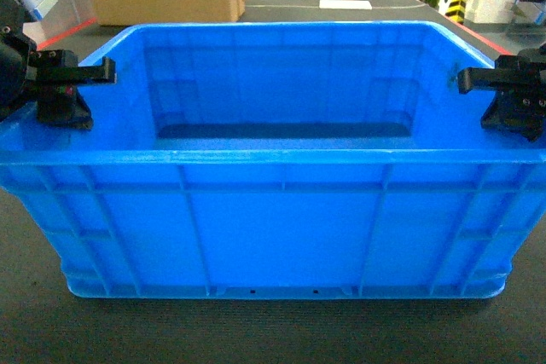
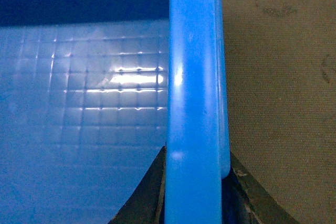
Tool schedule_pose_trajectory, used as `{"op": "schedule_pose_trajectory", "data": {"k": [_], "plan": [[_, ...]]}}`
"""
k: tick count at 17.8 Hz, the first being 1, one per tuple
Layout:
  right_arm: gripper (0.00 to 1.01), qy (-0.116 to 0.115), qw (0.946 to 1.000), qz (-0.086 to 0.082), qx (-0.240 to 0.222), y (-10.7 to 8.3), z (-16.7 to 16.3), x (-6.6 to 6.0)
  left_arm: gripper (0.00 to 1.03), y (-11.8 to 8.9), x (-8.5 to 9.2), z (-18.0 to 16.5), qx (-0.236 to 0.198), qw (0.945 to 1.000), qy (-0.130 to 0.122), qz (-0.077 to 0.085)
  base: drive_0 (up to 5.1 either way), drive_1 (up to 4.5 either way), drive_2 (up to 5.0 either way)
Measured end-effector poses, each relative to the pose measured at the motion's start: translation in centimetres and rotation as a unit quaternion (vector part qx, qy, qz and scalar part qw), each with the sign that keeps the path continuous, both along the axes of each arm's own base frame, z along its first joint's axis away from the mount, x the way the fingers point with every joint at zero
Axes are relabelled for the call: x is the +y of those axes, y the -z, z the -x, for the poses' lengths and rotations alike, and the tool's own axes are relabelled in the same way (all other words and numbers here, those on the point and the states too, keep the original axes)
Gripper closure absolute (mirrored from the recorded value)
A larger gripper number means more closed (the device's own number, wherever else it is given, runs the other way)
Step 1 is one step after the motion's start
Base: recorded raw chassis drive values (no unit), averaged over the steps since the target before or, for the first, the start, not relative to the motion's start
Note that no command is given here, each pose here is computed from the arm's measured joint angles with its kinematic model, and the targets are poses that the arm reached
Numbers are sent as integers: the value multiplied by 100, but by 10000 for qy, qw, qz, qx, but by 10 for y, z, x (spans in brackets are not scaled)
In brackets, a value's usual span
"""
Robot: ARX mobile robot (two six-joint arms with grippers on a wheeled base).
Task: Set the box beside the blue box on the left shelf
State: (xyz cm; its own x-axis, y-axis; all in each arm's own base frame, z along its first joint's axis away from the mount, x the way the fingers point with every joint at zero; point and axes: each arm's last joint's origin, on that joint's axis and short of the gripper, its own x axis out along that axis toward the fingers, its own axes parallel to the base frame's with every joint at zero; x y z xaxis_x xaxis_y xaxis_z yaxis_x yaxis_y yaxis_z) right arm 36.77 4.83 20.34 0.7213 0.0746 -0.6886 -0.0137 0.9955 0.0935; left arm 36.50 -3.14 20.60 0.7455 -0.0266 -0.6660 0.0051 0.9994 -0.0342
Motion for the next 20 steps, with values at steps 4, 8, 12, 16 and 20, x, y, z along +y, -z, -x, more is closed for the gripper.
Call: {"op": "schedule_pose_trajectory", "data": {"k": [4, 8, 12, 16, 20], "plan": [[80, -15, 9998, 19, -210, -5, 6, 6, 82, -6, -3, 8, -403, 9991, -35, -113, 0, 0, 0], [81, 47, 9886, -82, -1504, -51, 22, 11, 82, -52, -3, 25, -1776, 9839, -175, -77, 0, 0, 0], [81, 16, 9711, -67, -2388, -87, 45, 9, 82, -85, -5, 53, -2721, 9620, -242, 19, 0, 0, 0], [81, 24, 9762, -5, -2171, -73, 49, 8, 82, -69, -6, 61, -2577, 9659, -242, -111, 0, 0, 0], [81, 32, 9747, -14, -2233, -74, 49, 8, 82, -71, -6, 61, -2673, 9632, -244, -101, 0, 0, 0]]}}
